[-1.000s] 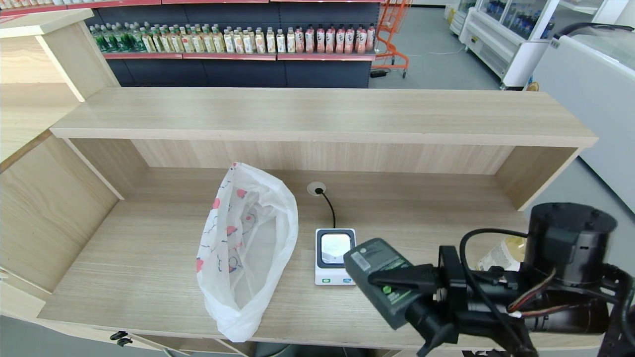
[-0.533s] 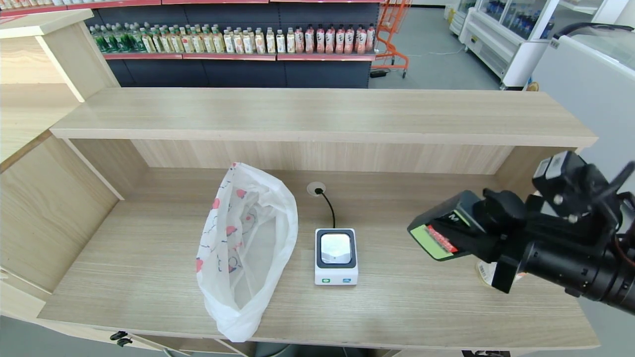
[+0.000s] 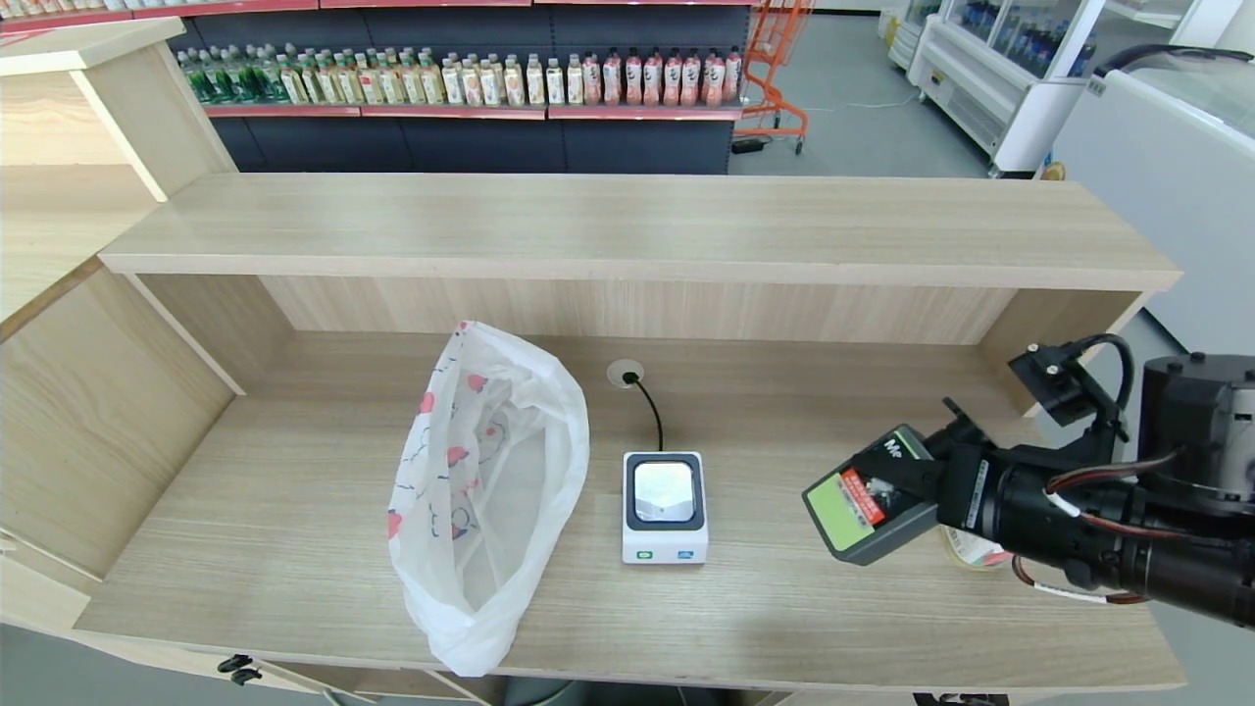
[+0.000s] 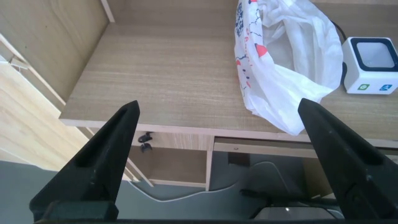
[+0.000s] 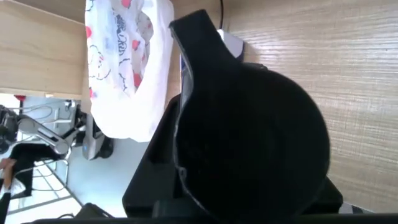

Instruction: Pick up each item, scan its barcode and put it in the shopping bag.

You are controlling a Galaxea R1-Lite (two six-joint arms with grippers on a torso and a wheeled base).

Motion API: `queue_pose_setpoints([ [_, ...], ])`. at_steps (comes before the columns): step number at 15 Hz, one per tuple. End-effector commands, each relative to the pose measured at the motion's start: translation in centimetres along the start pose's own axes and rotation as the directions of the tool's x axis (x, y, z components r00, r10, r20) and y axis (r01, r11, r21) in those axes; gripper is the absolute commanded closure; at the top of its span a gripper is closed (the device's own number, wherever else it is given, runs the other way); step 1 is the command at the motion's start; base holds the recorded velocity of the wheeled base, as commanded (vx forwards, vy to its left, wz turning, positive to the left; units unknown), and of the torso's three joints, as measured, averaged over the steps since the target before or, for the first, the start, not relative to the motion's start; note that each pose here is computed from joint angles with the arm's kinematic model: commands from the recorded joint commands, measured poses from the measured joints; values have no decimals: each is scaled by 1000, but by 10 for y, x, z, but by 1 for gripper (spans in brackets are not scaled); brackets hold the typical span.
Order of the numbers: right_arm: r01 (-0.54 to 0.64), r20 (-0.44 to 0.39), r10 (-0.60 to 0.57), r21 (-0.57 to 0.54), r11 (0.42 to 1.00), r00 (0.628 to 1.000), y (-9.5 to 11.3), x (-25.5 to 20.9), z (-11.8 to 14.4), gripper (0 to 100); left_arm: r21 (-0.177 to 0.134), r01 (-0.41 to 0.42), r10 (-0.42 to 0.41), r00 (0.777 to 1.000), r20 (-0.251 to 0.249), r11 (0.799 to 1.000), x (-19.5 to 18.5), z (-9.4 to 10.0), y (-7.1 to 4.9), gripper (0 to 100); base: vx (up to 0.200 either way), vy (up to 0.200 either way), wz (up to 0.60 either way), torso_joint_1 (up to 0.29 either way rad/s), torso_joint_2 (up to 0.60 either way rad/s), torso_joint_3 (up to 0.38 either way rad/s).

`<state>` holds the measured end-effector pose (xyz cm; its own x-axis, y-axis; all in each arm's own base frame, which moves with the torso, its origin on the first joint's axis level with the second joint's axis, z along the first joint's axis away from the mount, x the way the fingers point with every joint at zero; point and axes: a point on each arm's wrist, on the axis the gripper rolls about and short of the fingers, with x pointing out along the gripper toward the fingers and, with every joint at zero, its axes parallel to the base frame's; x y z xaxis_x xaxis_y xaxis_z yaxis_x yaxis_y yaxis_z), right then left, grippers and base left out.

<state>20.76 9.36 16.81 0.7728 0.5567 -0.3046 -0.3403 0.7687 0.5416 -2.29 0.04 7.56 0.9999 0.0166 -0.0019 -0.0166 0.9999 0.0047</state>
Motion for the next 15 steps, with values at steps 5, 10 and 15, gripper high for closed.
queue_pose_setpoints([
  [5,-5,-30,5,8,1000,1000,-2,15,2,100,0,0,0,1000,0,1000,0,0,0,0,0,0,0,0,0,0],
  [10,-37,-20,38,39,999,999,3,20,10,100,-11,0,0,1000,0,1000,0,0,0,0,0,200,0,4,4,8],
  [15,57,-43,-56,11,998,997,-18,54,11,100,-5,0,0,1000,0,1000,0,0,0,0,0,160,0,-3,1,3],
])
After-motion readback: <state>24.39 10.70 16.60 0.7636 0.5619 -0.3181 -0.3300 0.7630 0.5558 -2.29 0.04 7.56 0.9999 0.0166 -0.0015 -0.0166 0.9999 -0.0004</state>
